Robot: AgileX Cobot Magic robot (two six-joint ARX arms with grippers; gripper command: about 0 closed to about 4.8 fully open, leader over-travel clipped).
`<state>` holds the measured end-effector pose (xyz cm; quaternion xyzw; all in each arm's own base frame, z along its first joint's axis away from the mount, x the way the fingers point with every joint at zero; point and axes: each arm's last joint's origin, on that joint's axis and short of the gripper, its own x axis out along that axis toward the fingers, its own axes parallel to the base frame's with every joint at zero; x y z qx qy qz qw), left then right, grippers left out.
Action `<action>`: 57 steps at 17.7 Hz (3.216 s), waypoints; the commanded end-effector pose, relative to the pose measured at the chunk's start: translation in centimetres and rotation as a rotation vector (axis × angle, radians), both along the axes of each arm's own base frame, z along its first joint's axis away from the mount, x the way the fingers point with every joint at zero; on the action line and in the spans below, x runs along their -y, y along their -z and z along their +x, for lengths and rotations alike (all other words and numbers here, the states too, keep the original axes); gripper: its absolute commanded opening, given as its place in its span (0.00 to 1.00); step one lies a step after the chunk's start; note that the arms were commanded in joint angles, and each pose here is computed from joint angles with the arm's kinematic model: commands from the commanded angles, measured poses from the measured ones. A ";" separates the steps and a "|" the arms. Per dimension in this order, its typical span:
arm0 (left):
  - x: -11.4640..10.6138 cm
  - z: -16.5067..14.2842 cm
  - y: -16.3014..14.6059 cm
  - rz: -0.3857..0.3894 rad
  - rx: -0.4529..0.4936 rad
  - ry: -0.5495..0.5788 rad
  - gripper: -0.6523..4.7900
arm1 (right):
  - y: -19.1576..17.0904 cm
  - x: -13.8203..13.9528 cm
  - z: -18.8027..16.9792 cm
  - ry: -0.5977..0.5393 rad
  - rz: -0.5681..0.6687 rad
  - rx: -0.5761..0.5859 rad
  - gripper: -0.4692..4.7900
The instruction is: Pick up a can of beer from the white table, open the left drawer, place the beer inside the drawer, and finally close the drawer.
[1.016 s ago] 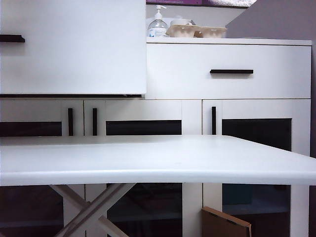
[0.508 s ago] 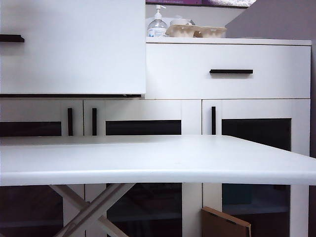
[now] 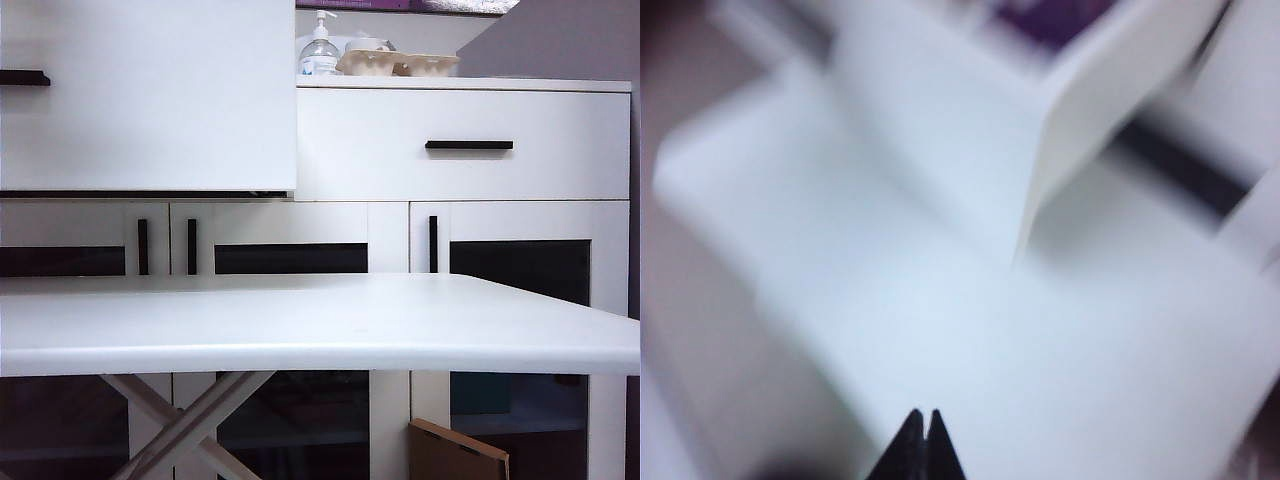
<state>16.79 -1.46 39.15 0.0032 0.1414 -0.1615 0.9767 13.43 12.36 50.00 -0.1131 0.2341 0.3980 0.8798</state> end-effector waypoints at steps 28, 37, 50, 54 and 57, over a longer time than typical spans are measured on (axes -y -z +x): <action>1.9 12.9 7.0 -0.080 0.257 -0.332 0.11 | 3.9 -0.3 -3.0 -0.142 0.446 0.326 0.08; 2.2 16.0 9.0 -0.091 0.303 -0.352 0.11 | 4.3 -0.4 -3.1 -0.144 0.417 0.296 0.08; 2.2 23.7 7.3 -0.103 0.352 -0.369 0.11 | 4.6 -0.4 -3.1 -0.142 0.390 0.269 0.08; 1.1 25.9 7.1 -0.100 0.358 -0.392 0.11 | 4.8 -0.4 -3.1 -0.142 0.379 0.259 0.08; 0.3 27.6 7.2 -0.097 0.358 -0.395 0.11 | 4.9 -0.4 -3.1 -0.139 0.368 0.249 0.08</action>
